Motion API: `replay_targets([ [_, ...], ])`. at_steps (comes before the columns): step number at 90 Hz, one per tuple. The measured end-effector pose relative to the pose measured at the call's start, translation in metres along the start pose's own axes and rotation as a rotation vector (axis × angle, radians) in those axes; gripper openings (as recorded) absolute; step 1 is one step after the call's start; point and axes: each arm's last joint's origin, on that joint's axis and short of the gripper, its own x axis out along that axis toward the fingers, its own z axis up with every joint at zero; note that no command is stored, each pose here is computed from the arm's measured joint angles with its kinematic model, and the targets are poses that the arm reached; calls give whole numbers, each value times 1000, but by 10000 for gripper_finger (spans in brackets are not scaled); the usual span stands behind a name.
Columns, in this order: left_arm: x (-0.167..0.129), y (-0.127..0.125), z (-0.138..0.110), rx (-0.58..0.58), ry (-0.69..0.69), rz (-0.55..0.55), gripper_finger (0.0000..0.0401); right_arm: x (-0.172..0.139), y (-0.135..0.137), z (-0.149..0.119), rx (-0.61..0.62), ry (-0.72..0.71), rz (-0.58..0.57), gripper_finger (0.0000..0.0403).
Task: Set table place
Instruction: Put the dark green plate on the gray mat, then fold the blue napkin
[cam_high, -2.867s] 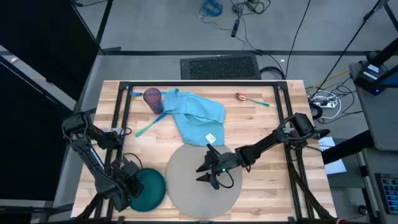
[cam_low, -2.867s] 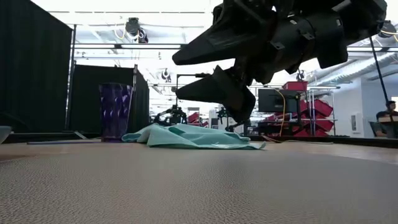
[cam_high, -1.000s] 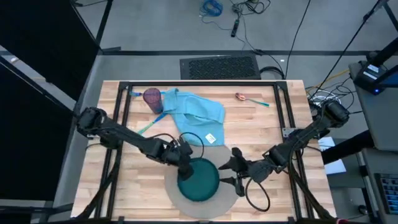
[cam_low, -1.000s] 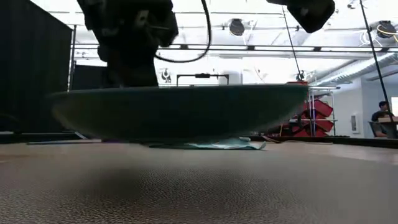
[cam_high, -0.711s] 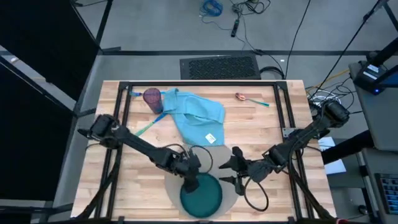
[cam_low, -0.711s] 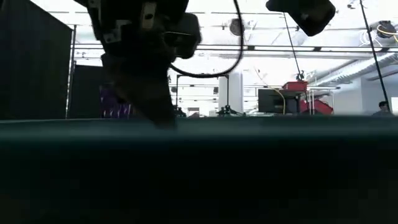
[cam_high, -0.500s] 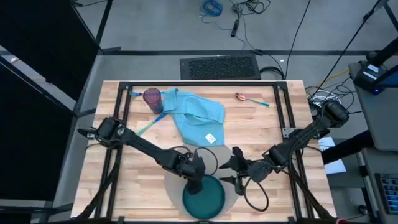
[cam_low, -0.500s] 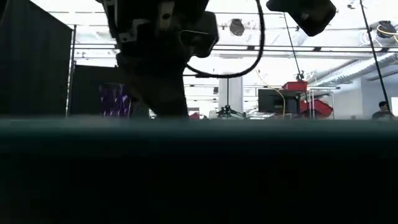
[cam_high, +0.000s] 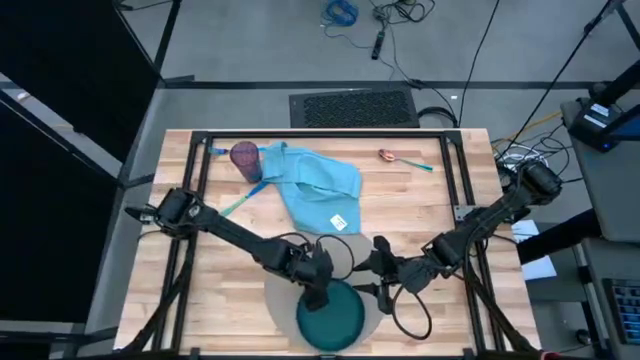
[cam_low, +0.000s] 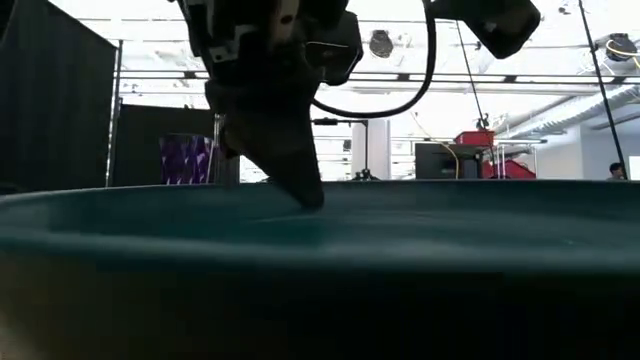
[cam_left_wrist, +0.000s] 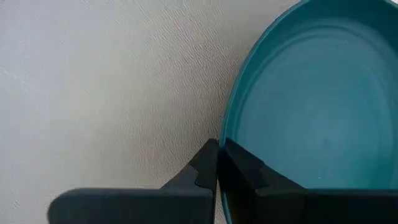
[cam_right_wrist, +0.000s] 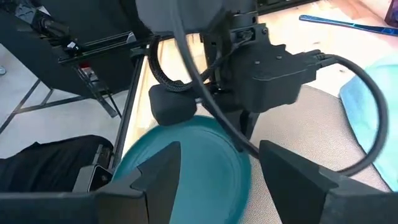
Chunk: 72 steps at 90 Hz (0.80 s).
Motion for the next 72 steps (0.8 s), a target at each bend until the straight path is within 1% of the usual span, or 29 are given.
replay_targets([
  [17,0,-2,-1,12,27,-34,0,0,0,0,-1,2,0,203],
  [35,0,-1,-1,12,28,-36,7,0,0,0,-1,2,0,203],
  [43,0,-1,-1,17,23,-31,25,0,0,0,-2,2,0,203],
  [61,0,-1,0,15,8,-13,81,0,0,0,-1,2,0,203],
  [72,0,1,1,10,-22,24,104,0,0,0,-1,2,0,203],
])
